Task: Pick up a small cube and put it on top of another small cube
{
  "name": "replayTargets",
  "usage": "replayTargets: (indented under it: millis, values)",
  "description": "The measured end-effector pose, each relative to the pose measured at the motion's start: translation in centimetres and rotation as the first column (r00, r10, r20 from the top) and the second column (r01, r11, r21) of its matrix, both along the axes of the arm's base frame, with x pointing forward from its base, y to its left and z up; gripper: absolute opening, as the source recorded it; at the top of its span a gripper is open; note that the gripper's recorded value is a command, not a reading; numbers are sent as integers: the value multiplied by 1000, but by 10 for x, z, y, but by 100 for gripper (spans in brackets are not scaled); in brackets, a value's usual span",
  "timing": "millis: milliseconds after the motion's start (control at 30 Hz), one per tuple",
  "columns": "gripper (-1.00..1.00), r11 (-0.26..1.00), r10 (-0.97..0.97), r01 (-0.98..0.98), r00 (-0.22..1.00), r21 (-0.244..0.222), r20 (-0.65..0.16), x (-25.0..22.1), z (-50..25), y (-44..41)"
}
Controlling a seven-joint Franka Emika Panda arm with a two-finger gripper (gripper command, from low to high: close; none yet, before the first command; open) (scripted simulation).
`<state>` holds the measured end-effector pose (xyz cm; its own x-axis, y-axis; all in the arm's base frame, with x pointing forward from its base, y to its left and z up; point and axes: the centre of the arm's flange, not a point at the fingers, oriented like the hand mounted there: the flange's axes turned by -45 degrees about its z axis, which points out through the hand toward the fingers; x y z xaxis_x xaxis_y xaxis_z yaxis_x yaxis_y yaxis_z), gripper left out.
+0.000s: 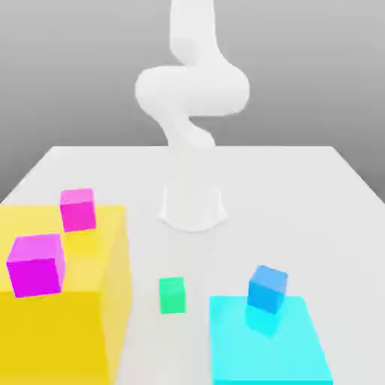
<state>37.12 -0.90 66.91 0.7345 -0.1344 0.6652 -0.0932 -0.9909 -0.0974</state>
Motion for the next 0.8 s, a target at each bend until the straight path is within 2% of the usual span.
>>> replayTargets:
  millis: [67,167,267,367,467,567,667,800]
  values:
    - [0,995,-70,73,996,69,-56,18,-36,-7]
    - [0,971,-166,188,975,149,-145,37,-90,-14]
    - [0,929,-257,307,937,204,-238,49,-144,-19]
    - [0,872,-344,429,879,235,-330,54,-199,-22]
    - [0,801,-424,548,803,242,-419,52,-252,-24]
    - [0,716,-498,660,710,226,-499,44,-303,-25]
    - [0,620,-564,761,601,190,-566,29,-351,-26]
    - [0,477,-640,871,436,118,-633,1,-409,-28]
